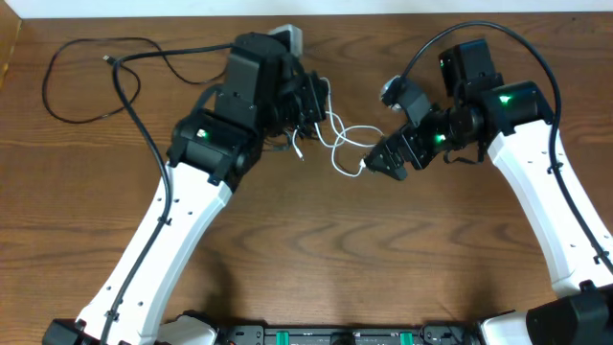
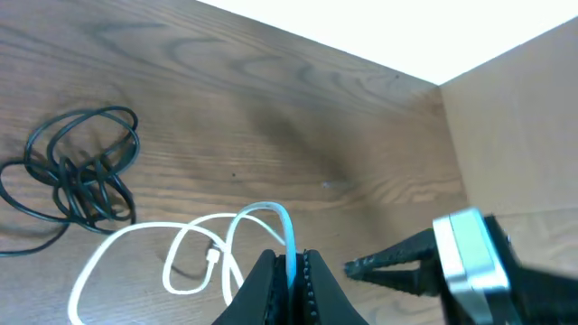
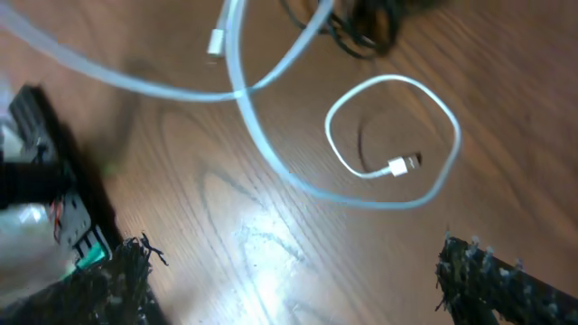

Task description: Untangle cables

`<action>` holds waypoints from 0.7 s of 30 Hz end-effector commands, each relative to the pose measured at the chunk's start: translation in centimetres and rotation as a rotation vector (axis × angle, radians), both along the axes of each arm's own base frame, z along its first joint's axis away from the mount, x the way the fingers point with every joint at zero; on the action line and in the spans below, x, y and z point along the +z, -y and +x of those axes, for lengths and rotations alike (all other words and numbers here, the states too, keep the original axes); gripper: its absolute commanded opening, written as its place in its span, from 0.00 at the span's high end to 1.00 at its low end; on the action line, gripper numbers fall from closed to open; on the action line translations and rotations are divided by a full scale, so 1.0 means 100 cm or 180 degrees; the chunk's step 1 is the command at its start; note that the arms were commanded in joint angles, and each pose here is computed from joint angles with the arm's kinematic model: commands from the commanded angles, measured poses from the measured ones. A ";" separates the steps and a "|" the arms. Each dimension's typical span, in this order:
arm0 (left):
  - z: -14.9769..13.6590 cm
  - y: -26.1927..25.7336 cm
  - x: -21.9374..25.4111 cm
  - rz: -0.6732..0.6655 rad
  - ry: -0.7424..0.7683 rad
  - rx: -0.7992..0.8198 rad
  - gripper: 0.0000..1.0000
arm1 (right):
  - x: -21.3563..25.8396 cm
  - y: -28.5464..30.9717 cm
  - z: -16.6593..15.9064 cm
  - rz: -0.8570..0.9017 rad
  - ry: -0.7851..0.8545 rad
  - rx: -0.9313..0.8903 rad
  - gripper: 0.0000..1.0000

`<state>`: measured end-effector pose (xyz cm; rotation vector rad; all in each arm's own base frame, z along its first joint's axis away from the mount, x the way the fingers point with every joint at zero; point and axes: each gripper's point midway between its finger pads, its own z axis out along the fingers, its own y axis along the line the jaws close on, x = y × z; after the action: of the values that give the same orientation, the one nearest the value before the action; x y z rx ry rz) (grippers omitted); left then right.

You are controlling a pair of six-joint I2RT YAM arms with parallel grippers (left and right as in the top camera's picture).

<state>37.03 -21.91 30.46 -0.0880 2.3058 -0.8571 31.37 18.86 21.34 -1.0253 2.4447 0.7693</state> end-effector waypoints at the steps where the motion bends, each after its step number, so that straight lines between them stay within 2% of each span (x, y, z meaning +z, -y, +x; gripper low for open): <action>1: -0.008 0.008 0.013 -0.0240 -0.0066 -0.0091 0.93 | 0.008 -0.018 -0.006 0.0150 0.0327 0.0536 0.06; 7: -0.012 0.012 0.014 -0.0465 -0.0266 -0.0035 0.92 | 0.012 -0.035 -0.004 0.0137 0.0672 0.0839 0.09; 11: -0.011 0.012 0.014 -0.0485 -0.0285 -0.0012 0.93 | 0.002 -0.033 0.002 -0.0225 0.0808 0.0822 0.29; 16: -0.011 0.011 0.017 -0.0652 -0.0386 0.0025 0.92 | -0.002 -0.034 -0.001 -0.0295 0.0782 0.0839 0.31; 21: -0.015 0.020 0.033 -0.0941 -0.0393 -0.0253 0.93 | -0.011 -0.033 -0.001 -0.0318 0.0753 0.0837 0.36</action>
<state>36.40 -23.28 31.95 -0.2181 2.3108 -1.1333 31.29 22.41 21.15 -1.3932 2.1811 0.5874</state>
